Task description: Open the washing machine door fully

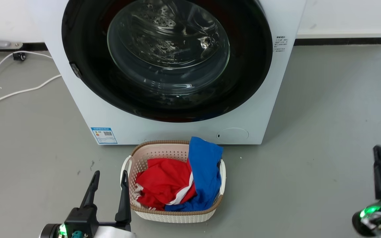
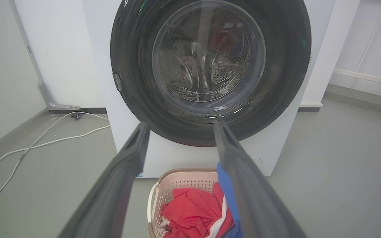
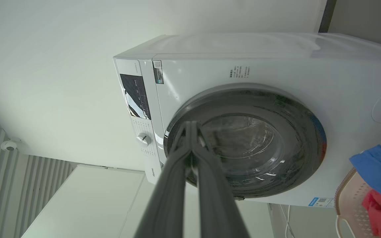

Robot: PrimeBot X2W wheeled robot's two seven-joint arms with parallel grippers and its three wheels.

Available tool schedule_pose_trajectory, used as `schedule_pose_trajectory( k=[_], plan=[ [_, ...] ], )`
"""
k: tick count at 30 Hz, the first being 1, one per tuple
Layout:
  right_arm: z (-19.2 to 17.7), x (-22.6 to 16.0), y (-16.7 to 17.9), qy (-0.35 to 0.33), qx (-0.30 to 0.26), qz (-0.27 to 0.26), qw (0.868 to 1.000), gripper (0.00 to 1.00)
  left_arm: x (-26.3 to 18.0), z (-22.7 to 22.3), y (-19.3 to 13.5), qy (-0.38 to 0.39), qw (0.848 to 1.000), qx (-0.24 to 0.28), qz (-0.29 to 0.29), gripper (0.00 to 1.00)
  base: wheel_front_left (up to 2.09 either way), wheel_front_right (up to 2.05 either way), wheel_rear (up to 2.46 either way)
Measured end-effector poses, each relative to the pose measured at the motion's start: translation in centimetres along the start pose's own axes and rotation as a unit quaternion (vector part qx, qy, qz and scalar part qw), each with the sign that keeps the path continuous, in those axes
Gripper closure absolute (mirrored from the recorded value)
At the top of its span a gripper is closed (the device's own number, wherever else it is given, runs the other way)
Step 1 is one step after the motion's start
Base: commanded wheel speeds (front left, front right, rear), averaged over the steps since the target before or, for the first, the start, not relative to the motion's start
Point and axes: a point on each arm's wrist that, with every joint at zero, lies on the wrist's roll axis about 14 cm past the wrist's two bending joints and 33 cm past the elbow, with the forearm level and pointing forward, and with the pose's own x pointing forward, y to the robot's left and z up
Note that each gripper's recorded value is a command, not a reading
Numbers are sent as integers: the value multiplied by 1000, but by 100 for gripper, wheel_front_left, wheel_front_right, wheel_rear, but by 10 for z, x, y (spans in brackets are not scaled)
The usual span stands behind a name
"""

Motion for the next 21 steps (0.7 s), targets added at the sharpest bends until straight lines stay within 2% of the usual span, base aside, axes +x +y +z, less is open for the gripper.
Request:
schedule_pose_trajectory(
  k=[11, 21],
  plan=[
    [34, 88, 19, 10, -52, 27, 998, 100, 29, -1, 3, -4, 1000, 5, 5, 0, 0, 0, 0],
    [28, 184, 22, 62, -111, 36, 991, 100, 62, -25, 10, 15, 1000, 10, 15, 0, 0, 0, 0]
  ],
)
